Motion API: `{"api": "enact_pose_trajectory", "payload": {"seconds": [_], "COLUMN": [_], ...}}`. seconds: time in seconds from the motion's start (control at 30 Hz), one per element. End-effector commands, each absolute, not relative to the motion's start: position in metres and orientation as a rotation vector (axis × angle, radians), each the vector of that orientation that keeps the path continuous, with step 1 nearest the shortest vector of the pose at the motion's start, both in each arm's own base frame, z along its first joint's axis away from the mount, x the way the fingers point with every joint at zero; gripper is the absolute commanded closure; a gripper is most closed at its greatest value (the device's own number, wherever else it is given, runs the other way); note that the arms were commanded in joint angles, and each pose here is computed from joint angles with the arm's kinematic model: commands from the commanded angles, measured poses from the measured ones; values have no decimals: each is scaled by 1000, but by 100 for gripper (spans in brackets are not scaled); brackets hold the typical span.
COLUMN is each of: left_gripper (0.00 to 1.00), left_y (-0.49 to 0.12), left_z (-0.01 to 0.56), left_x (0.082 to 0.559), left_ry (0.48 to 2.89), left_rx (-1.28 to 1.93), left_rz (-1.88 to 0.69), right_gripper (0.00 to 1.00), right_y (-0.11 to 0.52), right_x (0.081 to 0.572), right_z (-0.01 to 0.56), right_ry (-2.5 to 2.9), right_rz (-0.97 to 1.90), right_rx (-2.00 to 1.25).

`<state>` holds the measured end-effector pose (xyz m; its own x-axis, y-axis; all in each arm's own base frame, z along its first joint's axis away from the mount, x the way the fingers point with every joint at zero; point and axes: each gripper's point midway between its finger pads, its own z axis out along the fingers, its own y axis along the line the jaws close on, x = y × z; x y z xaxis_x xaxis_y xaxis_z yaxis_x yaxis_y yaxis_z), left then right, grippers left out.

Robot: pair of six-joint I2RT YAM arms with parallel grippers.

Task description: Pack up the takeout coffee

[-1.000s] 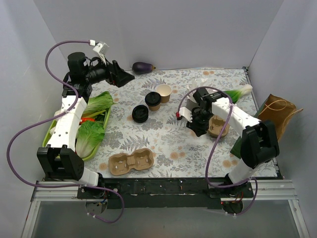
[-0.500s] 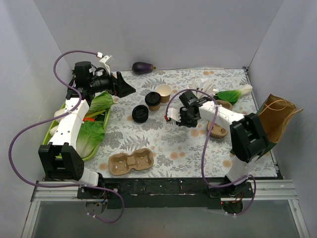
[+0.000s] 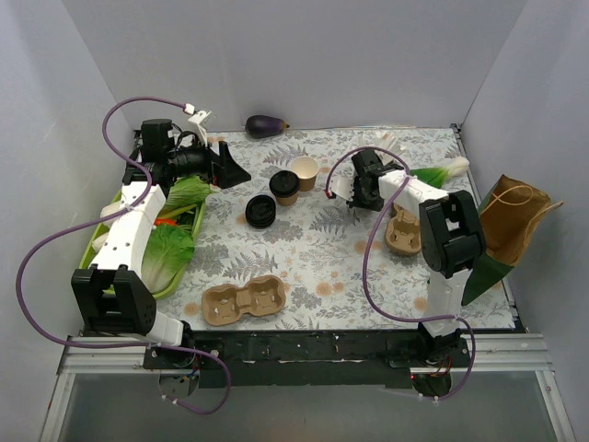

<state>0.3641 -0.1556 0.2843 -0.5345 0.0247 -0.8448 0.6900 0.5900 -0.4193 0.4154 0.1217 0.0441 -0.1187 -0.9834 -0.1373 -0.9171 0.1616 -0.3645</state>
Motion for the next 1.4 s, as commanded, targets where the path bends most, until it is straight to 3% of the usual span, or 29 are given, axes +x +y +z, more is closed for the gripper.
{"api": "enact_pose_trajectory", "payload": {"seconds": [0.0,0.13,0.23,0.37,0.43,0.57,0.67,0.8,0.93,1.17,1.37], "left_gripper": [2,2,2,2,2,2,2,2,2,2,2], "left_y": [-156,-156,-157,-161,-164,-171,-181,-204,-221,-237,-242], "left_z": [299,300,302,301,302,308,314,312,302,299,295], "left_x": [357,357,357,357,357,363,363,358,359,368,370], "left_ry": [1925,1923,1918,1913,1911,1871,1853,1847,1866,1817,1805], "left_rx": [597,597,604,619,622,629,659,718,746,759,762], "left_rz": [-956,-962,-972,-1008,-1048,-1090,-1099,-1131,-1185,-1225,-1248], "right_gripper": [80,78,71,52,43,41,38,48,50,50,51], "right_y": [113,133,168,193,189,151,117,46,-12,-72,-102], "right_x": [435,419,372,299,285,292,308,314,302,265,246], "right_z": [49,63,90,135,166,199,256,321,351,381,347], "right_ry": [2079,2078,2054,2066,2047,2064,1943,1927,1947,1960,2151], "right_rz": [-355,-161,175,495,489,177,-77,-275,-391,-540,-526], "right_rx": [-1798,-1786,-1793,-1726,-1638,-1395,-1129,-749,-551,-233,-49]}}
